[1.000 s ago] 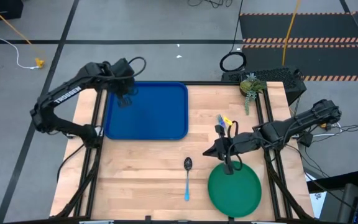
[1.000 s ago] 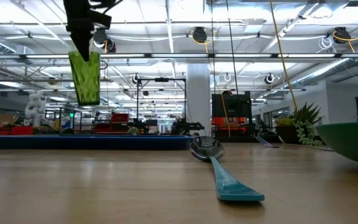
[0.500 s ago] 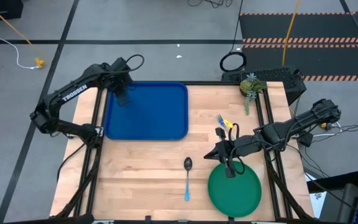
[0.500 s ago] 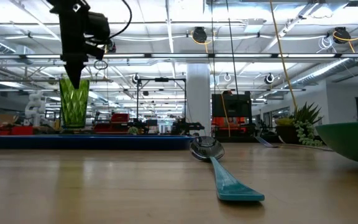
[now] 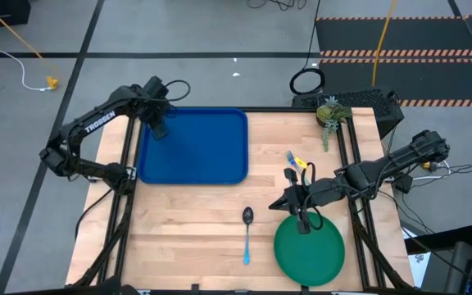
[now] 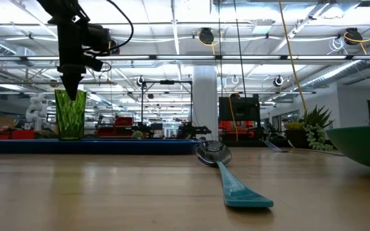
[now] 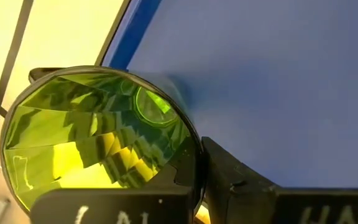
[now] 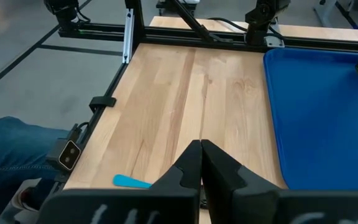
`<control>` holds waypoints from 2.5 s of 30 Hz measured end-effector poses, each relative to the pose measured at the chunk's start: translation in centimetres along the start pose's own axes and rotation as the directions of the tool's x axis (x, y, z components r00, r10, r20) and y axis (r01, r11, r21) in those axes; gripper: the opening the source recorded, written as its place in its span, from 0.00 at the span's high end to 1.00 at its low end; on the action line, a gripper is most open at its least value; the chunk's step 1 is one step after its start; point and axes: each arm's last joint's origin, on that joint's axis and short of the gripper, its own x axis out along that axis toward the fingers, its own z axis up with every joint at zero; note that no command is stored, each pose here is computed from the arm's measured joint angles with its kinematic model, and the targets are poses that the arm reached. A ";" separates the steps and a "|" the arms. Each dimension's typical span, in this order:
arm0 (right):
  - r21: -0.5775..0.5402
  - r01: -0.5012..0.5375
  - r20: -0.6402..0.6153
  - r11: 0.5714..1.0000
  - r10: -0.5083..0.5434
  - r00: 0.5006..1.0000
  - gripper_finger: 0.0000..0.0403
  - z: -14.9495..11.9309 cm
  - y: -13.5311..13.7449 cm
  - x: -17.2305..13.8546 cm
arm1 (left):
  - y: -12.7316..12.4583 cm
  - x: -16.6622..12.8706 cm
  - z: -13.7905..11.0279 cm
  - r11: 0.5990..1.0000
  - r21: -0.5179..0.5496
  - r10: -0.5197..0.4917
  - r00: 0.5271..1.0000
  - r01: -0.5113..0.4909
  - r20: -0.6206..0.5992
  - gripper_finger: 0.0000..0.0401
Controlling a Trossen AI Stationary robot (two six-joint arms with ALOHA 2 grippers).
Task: Pick and place plate/cup/fork/spoon on tray
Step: Put the green glass on the blue tray
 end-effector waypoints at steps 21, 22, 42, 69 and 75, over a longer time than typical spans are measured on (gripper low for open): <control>0.000 -0.002 -0.001 1.000 0.002 1.000 1.00 0.0 0.0 0.0 | 0.6 0.1 0.5 1.000 -0.016 0.019 0.997 -0.017 0.069 0.98; 0.002 -0.002 -0.001 1.000 0.002 1.000 1.00 0.0 0.0 0.0 | 0.7 0.1 0.5 1.000 -0.018 0.015 0.997 -0.014 0.074 0.98; 0.026 -0.003 -0.001 1.000 0.003 1.000 1.00 0.0 0.0 0.0 | 1.9 0.3 0.1 0.998 -0.059 -0.003 0.996 0.008 0.095 0.96; 0.026 -0.003 -0.001 1.000 0.003 1.000 1.00 0.0 0.0 0.0 | 2.2 0.3 0.2 0.989 -0.136 0.068 0.994 -0.056 0.086 0.83; 0.026 -0.003 -0.001 1.000 0.003 1.000 1.00 0.0 0.0 0.0 | 2.2 0.2 0.5 0.983 -0.176 0.079 0.991 -0.059 0.107 0.83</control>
